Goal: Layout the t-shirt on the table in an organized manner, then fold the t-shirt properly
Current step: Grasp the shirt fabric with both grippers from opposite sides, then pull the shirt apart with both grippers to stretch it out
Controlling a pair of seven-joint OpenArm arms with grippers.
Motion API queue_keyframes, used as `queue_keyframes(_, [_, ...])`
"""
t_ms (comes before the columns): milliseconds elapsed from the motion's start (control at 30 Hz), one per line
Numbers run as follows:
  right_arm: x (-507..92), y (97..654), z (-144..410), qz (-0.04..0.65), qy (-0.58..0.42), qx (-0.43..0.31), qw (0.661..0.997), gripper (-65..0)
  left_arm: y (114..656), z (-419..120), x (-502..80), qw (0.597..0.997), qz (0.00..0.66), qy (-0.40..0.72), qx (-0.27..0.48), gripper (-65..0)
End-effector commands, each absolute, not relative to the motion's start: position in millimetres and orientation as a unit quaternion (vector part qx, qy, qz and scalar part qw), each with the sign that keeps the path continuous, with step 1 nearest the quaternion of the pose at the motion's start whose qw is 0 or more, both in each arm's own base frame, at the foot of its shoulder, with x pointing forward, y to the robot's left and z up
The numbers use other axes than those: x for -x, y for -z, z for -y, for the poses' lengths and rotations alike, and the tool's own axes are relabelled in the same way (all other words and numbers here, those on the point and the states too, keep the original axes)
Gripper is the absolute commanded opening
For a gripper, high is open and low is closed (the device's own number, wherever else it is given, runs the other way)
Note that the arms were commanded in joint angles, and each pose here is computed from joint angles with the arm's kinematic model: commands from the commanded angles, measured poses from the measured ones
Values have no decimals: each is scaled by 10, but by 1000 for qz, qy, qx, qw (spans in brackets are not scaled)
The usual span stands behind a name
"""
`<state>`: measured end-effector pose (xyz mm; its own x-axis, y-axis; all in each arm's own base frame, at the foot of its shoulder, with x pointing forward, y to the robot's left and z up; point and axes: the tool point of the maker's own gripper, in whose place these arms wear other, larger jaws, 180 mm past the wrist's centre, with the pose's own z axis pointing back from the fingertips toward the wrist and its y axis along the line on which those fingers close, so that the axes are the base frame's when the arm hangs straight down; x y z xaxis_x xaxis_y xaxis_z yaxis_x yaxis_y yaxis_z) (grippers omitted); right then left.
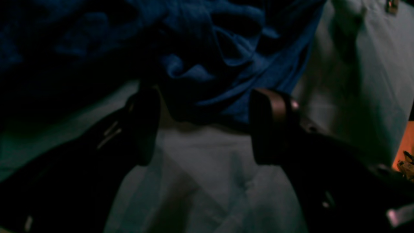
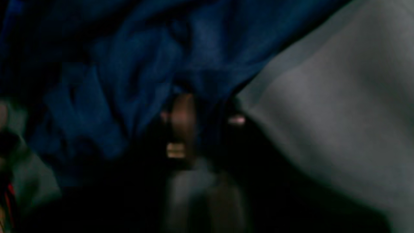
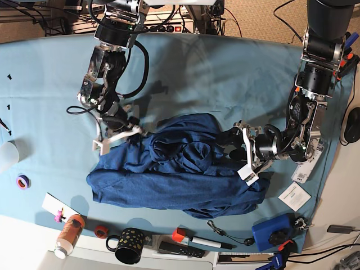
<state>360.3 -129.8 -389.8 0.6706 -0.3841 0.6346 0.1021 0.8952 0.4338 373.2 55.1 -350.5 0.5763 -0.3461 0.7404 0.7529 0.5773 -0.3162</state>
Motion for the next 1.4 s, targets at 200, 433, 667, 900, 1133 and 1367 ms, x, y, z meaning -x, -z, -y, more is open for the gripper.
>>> queue_keyframes(200, [-3668, 3754, 1160, 395, 85, -205, 892, -650, 3236, -503, -3897, 806, 368, 324, 332, -240])
queue_keyframes(433, [-3654, 3765, 1150, 392, 81, -206, 893, -650, 3301, -268, -3888, 802, 367, 340, 326, -241])
queue_keyframes(667, [-3634, 3785, 1167, 385, 78, -204, 897, -650, 3379, -239, -4093, 814, 398, 334, 258, -352])
queue_keyframes(900, [-3594, 3815, 1296, 375, 63, -189, 905, -650, 3548, -255, -3963, 824, 380, 331, 259, -395])
queue_keyframes(1133, [-3586, 3820, 1342, 373, 61, -184, 907, -650, 3853, -280, -3720, 827, 375, 336, 249, -412])
queue_keyframes(1367, [-3487, 3860, 1301, 345, 33, -198, 917, -650, 3886, -439, -3807, 845, 374, 314, 218, -650])
